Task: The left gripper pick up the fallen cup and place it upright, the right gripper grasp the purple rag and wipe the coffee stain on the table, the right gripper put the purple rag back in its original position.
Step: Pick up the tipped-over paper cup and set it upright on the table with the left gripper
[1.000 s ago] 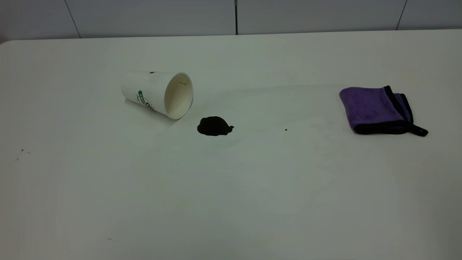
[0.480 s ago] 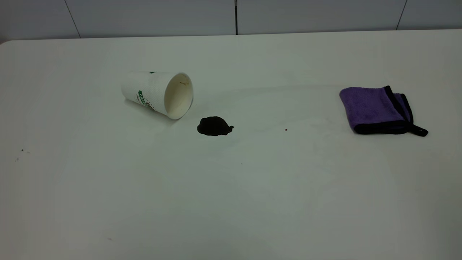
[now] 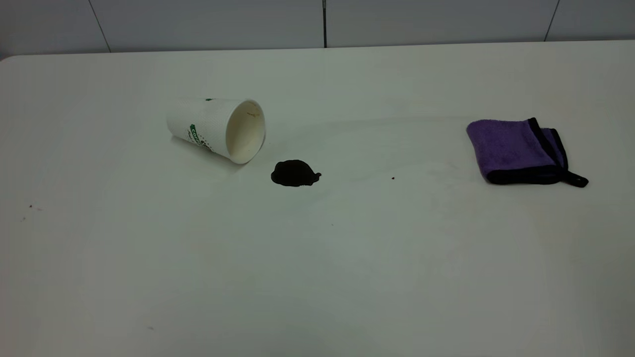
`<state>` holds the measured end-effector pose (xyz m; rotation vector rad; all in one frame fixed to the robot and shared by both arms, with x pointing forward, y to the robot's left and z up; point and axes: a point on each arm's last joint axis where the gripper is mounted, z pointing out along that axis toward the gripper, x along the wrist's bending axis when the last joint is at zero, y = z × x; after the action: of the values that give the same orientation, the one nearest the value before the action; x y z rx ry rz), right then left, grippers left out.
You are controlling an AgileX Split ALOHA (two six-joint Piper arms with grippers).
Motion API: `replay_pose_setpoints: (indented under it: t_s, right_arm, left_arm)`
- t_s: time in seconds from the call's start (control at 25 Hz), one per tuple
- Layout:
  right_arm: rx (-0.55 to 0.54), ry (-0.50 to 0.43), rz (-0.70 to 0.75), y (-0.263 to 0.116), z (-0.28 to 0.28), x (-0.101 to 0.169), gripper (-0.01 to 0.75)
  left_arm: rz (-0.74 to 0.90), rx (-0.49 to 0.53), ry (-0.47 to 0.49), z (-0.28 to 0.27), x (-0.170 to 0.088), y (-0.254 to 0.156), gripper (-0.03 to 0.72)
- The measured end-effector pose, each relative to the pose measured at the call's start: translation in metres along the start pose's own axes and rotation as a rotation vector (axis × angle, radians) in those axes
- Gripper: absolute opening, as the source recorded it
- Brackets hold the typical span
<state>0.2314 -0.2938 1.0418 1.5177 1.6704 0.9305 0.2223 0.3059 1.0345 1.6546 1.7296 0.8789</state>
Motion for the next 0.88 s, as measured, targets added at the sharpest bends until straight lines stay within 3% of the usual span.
replay_pose_setpoints:
  t_s: [0.48,0.68,0.8,0.88]
  right_arm:
    - [0.0,0.0,0.0,0.0,0.0,0.0,0.239]
    - [0.0,0.0,0.0,0.0,0.0,0.0,0.239]
    - [0.0,0.0,0.0,0.0,0.0,0.0,0.239]
    - [0.0,0.0,0.0,0.0,0.0,0.0,0.239]
  left_arm:
    - [-0.016,0.018,0.024,0.0,0.002,0.005,0.284]
    - [0.003,0.153,0.1,0.012,0.008,0.055,0.289]
    - [0.045,0.241,0.14,0.035,0.011,0.093,0.352]
    - [0.072,0.295,0.154,0.055,0.011,0.114,0.45]
